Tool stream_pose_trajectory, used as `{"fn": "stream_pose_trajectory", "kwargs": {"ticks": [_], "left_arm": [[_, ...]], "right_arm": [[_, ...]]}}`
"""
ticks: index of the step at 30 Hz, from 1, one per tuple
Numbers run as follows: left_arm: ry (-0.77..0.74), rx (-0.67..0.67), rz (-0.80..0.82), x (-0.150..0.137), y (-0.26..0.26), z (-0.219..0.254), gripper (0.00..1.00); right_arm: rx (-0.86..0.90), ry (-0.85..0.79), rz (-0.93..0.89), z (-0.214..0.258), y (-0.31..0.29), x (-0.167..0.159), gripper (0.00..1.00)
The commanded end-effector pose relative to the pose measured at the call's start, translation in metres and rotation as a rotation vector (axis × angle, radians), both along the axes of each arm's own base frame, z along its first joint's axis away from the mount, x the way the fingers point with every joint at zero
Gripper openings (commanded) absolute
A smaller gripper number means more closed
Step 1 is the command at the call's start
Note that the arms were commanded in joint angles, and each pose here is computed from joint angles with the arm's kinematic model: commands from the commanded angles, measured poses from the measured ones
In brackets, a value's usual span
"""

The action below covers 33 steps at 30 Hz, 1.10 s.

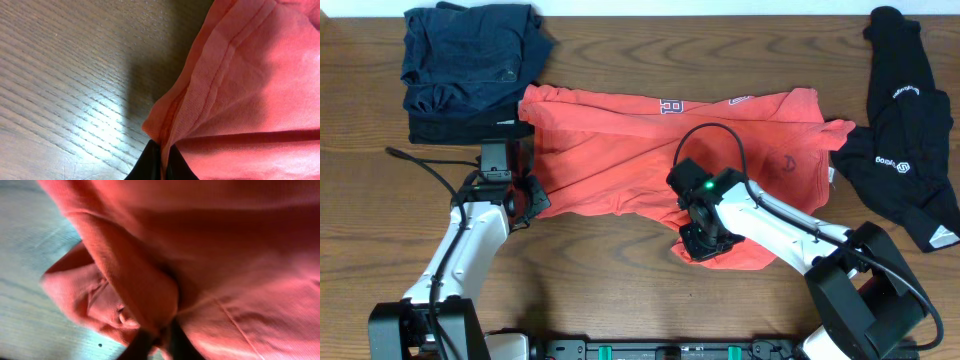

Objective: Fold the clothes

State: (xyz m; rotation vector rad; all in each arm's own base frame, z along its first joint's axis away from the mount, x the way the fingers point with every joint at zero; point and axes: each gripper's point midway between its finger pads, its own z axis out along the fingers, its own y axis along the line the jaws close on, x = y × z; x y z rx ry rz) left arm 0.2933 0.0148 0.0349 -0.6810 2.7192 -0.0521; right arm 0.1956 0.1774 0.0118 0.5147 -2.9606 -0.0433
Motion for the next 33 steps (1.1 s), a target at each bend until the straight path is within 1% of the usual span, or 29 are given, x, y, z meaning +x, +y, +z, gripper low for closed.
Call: {"fn": "stream_pose_trajectory", "kwargs": {"ticks": [1,4,7,9,12,17,22,24,28,30,33], "left_arm": [[-0.021,0.017,-0.001,0.006,0.004,0.007,0.06],[-0.018,0.017,0.000,0.005,0.005,0.007,0.06],[-0.013,0.017,0.008,0.004,0.007,0.007,0.06],[-0.006,0.016,0.019,0.002,0.010,0.006,0.06],[0.005,0.016,0.035,0.000,0.015,0.005,0.06],[0.005,0.016,0.039,-0.001,0.016,0.005,0.06],[0.005,0.016,0.039,-0.001,0.016,0.005,0.06],[0.005,0.016,0.038,-0.001,0.016,0.005,0.06],[0.005,0.016,0.039,-0.001,0.016,0.005,0.06],[0.004,0.016,0.039,0.000,0.016,0.005,0.06],[0.004,0.016,0.039,0.000,0.016,0.005,0.06]], "right_arm": [[-0.040,-0.019,-0.072,0.005,-0.011,0.006,0.01],[-0.042,-0.012,-0.103,0.018,-0.018,0.010,0.01],[-0.017,-0.035,-0.100,0.045,-0.024,0.024,0.01],[0.011,-0.068,-0.084,0.064,-0.028,0.037,0.01],[0.061,-0.146,-0.058,0.086,-0.031,0.066,0.01],[0.133,-0.276,-0.020,0.085,-0.025,0.110,0.01],[0.142,-0.311,0.008,0.059,-0.019,0.138,0.01],[0.123,-0.328,0.001,0.048,-0.022,0.149,0.09],[0.104,-0.405,-0.050,0.043,-0.037,0.178,0.29],[0.152,-0.437,-0.092,0.052,-0.039,0.193,0.29],[0.186,-0.477,-0.131,0.065,-0.049,0.210,0.22]]}}
